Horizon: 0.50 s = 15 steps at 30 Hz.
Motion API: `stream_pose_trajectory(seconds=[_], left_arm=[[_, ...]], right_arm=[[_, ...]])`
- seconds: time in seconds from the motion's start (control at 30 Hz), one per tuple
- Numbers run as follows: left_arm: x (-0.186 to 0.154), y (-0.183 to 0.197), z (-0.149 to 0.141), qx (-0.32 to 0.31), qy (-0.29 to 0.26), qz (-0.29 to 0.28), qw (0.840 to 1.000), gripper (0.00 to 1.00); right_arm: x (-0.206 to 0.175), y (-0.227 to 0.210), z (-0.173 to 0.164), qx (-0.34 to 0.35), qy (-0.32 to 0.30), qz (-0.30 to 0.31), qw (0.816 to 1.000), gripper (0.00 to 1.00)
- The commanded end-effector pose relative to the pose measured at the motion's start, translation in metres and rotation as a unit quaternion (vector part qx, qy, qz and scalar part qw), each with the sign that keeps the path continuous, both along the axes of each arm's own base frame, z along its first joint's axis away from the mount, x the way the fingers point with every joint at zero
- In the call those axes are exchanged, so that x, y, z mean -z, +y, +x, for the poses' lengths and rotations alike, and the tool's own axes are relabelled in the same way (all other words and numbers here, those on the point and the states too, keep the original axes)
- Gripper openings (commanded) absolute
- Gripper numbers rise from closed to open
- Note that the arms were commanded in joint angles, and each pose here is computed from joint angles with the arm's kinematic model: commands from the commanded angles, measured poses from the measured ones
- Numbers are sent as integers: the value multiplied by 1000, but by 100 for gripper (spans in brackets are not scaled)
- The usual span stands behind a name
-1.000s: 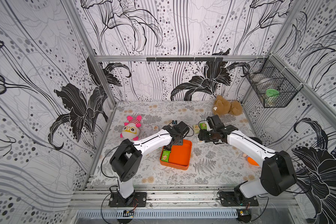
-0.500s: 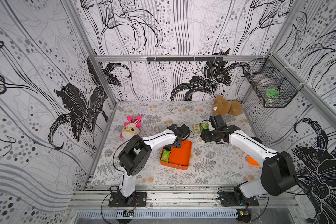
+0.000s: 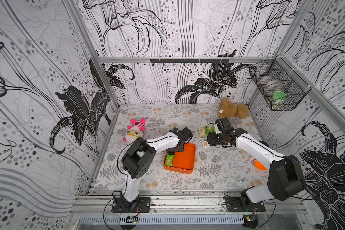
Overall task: Take the cookies out of the storage box
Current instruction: Pick up the cookie from the storage box.
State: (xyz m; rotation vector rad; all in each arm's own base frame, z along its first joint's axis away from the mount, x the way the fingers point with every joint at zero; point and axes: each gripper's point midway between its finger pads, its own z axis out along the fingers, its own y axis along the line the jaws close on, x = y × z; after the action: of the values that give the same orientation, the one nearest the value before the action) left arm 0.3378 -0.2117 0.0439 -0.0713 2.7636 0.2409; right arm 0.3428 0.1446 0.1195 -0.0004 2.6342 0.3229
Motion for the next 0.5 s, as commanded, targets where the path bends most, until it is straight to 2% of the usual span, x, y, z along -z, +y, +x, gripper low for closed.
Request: stream_pose_trajectory(seconds=[0.0, 0.2, 0.47], left_arm=[[12, -3, 1, 4, 8, -7, 1000, 64], [11, -18, -1, 4, 9, -44, 999, 64], [-7, -25, 1, 5, -3, -43, 999, 64]], right_arm=[[2, -2, -1, -10, 12, -8, 1000, 73], [-1, -3, 1, -11, 10, -9, 1000, 73], [1, -1, 2, -12, 13, -5, 1000, 73]])
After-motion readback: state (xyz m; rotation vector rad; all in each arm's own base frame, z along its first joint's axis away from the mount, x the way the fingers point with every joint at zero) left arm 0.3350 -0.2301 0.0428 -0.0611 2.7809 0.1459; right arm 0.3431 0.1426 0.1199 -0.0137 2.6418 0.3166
